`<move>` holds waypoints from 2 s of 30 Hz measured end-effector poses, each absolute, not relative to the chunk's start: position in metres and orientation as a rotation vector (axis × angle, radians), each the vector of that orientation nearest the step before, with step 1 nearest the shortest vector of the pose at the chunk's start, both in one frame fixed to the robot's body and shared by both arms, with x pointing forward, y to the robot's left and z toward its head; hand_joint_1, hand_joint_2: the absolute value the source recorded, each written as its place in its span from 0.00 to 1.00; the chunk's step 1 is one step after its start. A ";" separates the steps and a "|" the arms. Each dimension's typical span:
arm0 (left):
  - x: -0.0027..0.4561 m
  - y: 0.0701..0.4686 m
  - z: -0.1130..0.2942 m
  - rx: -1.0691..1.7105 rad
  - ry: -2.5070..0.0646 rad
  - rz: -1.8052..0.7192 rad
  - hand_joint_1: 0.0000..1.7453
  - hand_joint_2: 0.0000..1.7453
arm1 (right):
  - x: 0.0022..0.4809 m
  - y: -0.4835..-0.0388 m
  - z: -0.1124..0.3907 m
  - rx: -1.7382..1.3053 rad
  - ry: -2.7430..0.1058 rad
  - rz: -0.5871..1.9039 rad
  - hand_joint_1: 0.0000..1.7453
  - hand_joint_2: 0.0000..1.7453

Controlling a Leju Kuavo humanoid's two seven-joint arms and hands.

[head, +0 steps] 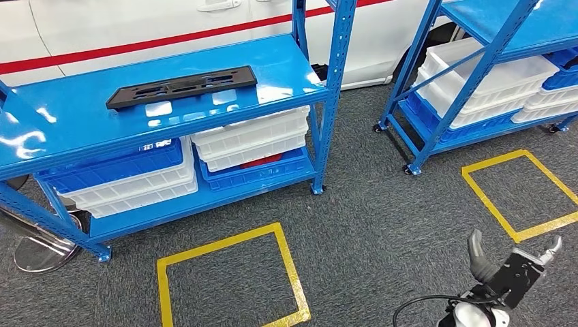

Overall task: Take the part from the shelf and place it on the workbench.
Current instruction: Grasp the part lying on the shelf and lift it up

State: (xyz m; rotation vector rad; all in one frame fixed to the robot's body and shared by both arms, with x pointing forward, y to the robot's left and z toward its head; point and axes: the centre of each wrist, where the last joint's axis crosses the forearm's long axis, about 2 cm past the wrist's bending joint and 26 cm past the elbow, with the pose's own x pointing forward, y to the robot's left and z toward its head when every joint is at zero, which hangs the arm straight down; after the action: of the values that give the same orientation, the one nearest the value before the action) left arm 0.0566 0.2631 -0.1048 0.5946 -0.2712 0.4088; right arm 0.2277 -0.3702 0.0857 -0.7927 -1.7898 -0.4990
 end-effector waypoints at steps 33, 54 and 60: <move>0.058 0.261 -0.105 0.560 -0.301 0.340 0.00 0.00 | 0.237 -0.241 0.117 -0.768 -1.890 0.307 0.00 1.00; 0.057 0.261 -0.105 0.569 -0.266 0.349 0.00 0.00 | 0.236 -0.239 0.105 -0.704 -1.839 0.390 0.00 0.00; 0.057 0.261 -0.105 0.576 -0.270 0.345 0.00 0.00 | 0.233 -0.239 0.102 -0.703 -1.832 0.392 0.00 0.00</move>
State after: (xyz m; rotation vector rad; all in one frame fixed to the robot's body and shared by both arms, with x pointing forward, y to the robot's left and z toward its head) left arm 0.0573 0.2615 -0.1047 0.5761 -0.2699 0.3450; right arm 0.2332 -0.2388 0.1020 -0.7027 -1.8315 0.3919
